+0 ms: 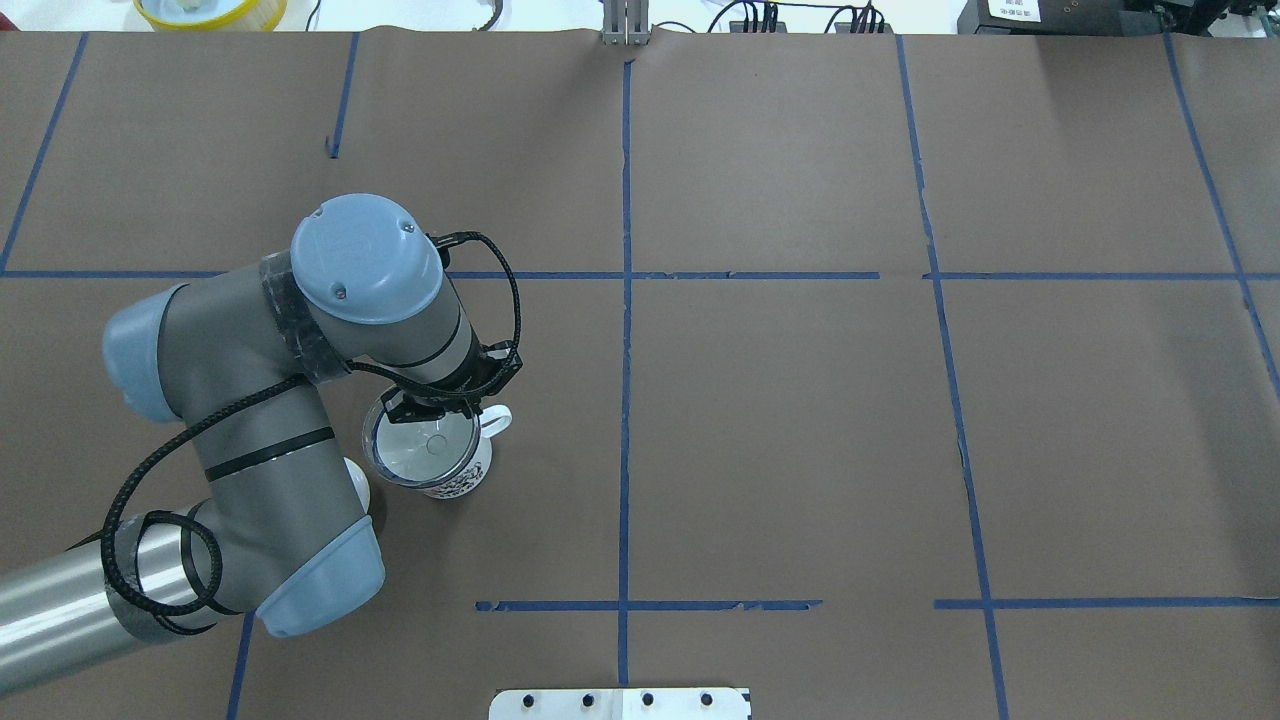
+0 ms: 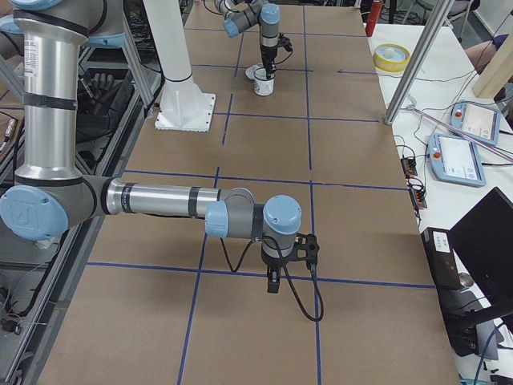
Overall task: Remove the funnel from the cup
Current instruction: 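Close the left gripper on the glass funnel rim, then lift the glass funnel out of the mug with the left gripper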
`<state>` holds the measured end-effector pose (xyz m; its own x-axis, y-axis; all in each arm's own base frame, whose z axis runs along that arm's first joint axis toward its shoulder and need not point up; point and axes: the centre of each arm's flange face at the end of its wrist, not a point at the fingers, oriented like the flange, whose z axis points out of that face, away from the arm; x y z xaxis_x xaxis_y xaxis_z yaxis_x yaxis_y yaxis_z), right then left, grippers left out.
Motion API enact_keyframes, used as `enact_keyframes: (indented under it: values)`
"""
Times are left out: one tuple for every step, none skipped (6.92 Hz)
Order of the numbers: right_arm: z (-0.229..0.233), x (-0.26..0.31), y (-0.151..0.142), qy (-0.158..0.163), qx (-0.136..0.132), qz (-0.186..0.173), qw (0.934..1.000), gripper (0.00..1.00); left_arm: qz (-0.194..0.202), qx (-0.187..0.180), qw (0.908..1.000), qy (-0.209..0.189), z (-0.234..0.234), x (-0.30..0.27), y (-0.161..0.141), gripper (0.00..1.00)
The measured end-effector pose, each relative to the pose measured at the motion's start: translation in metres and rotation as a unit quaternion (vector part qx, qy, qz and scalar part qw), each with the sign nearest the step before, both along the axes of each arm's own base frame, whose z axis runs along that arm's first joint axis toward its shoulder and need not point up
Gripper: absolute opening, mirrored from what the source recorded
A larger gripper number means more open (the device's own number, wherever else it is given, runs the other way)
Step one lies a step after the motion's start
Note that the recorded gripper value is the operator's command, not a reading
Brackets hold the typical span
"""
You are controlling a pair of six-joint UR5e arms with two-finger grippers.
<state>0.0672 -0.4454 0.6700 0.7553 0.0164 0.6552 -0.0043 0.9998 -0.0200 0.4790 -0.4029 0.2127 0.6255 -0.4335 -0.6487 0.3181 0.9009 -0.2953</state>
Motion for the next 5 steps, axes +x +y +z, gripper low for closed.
enact_keyframes:
  values:
    - [0.0, 0.0, 0.0, 0.0, 0.0, 0.0, 1.0, 1.0, -0.003, 0.002, 1.0, 0.005, -0.006, -0.005, 0.001, 0.0]
    - [0.0, 0.0, 0.0, 0.0, 0.0, 0.0, 1.0, 1.0, -0.009, 0.006, 0.9998, 0.015, -0.016, -0.015, 0.001, 0.0]
    - [0.0, 0.0, 0.0, 0.0, 0.0, 0.0, 1.0, 1.0, -0.02, 0.012, 0.9994, 0.027, -0.029, -0.034, -0.001, 0.0]
    - [0.0, 0.0, 0.0, 0.0, 0.0, 0.0, 1.0, 1.0, -0.036, 0.018, 0.9985, 0.037, -0.044, -0.058, -0.007, 0.0]
    - [0.0, 0.0, 0.0, 0.0, 0.0, 0.0, 1.0, 1.0, -0.057, 0.025, 0.997, 0.046, -0.055, -0.084, -0.017, 0.0]
